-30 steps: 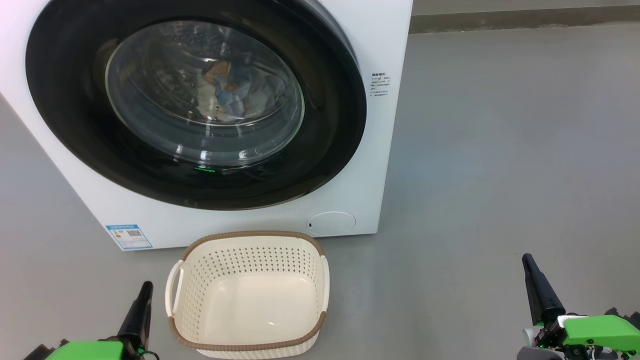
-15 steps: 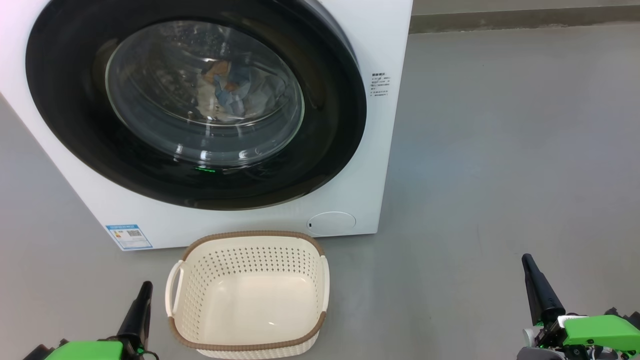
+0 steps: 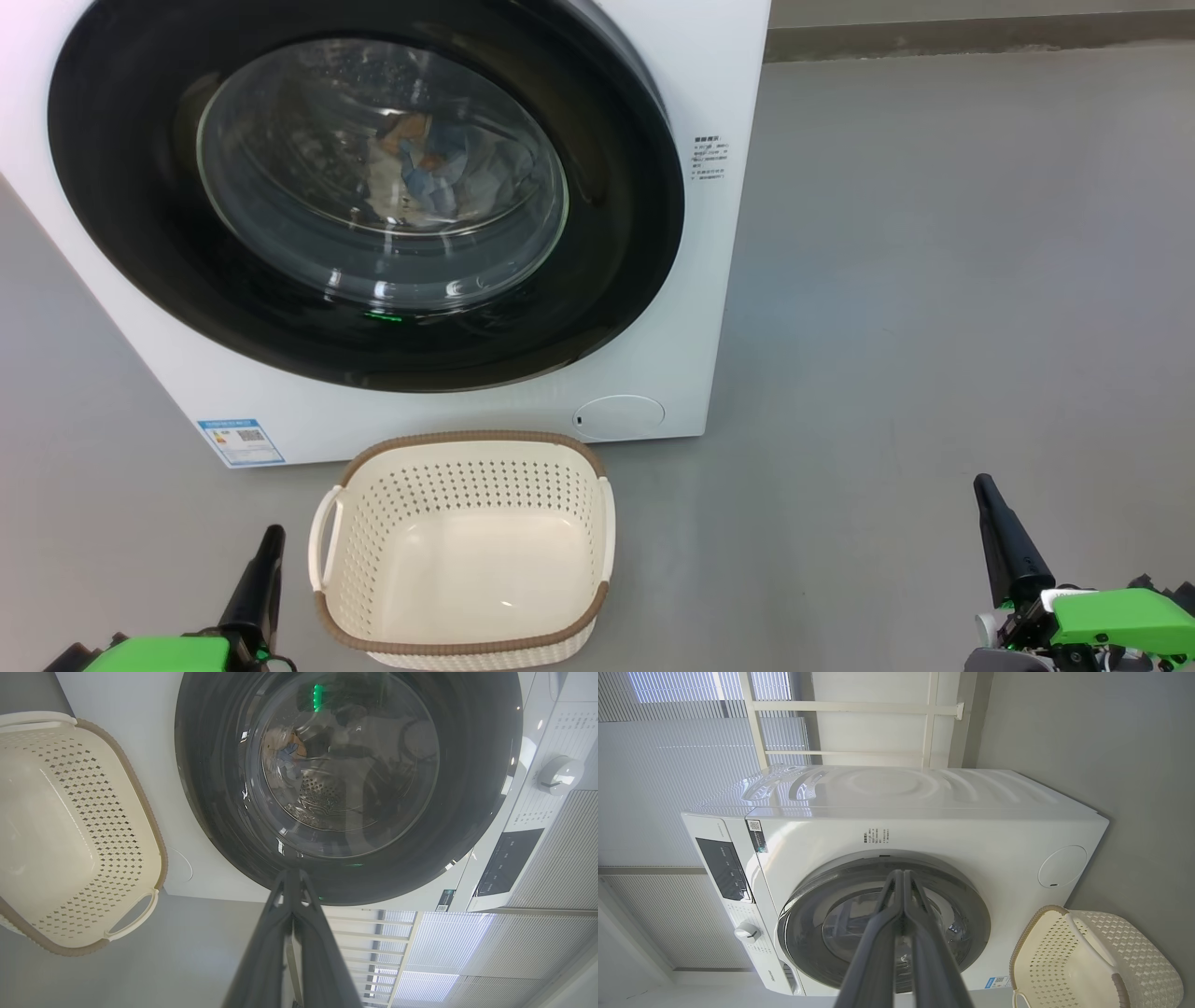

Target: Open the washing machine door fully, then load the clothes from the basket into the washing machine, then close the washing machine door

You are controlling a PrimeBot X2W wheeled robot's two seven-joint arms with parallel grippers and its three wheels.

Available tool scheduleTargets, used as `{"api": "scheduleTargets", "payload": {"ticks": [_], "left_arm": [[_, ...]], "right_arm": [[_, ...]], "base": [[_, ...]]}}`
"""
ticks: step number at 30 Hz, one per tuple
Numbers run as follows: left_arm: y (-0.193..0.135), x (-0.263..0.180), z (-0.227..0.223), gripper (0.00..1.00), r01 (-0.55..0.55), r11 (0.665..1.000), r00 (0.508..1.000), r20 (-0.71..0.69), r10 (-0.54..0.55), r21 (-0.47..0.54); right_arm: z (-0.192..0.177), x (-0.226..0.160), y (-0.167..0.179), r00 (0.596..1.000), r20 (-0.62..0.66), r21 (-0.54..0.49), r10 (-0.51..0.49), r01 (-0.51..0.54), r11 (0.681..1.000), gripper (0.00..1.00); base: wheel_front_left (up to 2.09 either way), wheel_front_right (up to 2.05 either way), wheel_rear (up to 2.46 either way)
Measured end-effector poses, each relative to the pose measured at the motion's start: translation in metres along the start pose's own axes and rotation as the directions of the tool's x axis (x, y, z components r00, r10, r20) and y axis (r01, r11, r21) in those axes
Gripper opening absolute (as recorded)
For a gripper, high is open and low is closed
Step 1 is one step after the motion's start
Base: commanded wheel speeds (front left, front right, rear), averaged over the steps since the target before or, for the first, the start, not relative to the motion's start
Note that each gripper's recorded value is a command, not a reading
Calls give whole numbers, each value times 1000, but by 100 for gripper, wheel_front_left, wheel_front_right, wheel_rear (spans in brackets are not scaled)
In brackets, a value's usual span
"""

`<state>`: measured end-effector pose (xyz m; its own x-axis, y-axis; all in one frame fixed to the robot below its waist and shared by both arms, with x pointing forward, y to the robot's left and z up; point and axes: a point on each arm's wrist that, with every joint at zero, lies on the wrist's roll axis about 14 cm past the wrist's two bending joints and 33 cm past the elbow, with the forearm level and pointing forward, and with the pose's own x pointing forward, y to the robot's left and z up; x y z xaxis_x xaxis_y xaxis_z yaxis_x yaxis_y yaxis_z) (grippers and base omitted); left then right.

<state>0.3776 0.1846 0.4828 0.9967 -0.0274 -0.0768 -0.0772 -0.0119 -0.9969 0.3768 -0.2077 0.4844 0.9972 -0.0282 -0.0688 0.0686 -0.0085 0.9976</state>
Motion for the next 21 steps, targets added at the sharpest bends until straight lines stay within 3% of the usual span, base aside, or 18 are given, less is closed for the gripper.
{"api": "scheduleTargets", "payload": {"ticks": [21], "left_arm": [[0,0,0,0,0,1000,1000,0,0,0]], "right_arm": [[0,0,0,1000,2,2,0,0,1000,0]], "base": [[0,0,0]]}}
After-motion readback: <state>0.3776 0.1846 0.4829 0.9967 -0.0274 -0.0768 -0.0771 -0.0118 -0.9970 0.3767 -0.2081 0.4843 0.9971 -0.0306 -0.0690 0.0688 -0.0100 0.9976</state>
